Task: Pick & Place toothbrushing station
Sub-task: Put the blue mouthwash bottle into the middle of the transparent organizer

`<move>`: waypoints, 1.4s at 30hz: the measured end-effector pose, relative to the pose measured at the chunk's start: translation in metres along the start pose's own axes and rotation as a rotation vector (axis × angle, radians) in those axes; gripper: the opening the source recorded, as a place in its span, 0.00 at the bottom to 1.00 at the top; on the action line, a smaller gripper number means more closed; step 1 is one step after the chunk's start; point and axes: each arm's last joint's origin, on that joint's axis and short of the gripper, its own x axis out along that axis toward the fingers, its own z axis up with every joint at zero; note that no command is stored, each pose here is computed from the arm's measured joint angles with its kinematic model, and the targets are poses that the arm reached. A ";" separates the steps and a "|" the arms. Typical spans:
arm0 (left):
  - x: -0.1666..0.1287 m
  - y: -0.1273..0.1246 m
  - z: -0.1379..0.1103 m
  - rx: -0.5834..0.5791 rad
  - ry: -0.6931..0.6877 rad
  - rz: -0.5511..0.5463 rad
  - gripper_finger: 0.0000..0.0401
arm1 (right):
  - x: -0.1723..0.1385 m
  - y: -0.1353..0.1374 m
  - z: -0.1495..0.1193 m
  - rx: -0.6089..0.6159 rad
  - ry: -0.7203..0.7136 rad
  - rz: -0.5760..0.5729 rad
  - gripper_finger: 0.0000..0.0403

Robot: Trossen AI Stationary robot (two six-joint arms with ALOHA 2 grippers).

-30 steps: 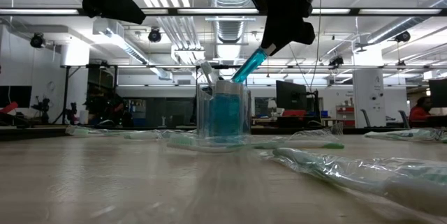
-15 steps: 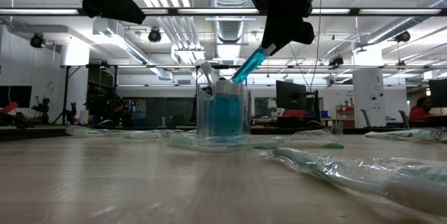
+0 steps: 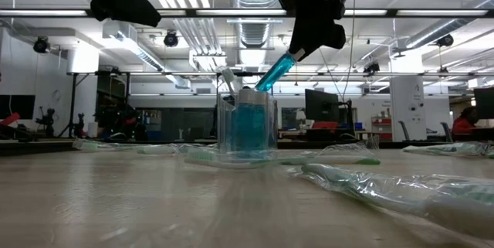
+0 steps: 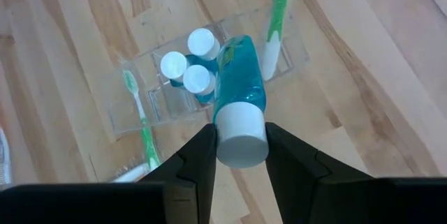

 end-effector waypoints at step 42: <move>0.138 -0.101 -0.081 0.135 0.289 -0.390 0.40 | -0.013 -0.002 -0.004 -0.019 0.004 -0.002 0.26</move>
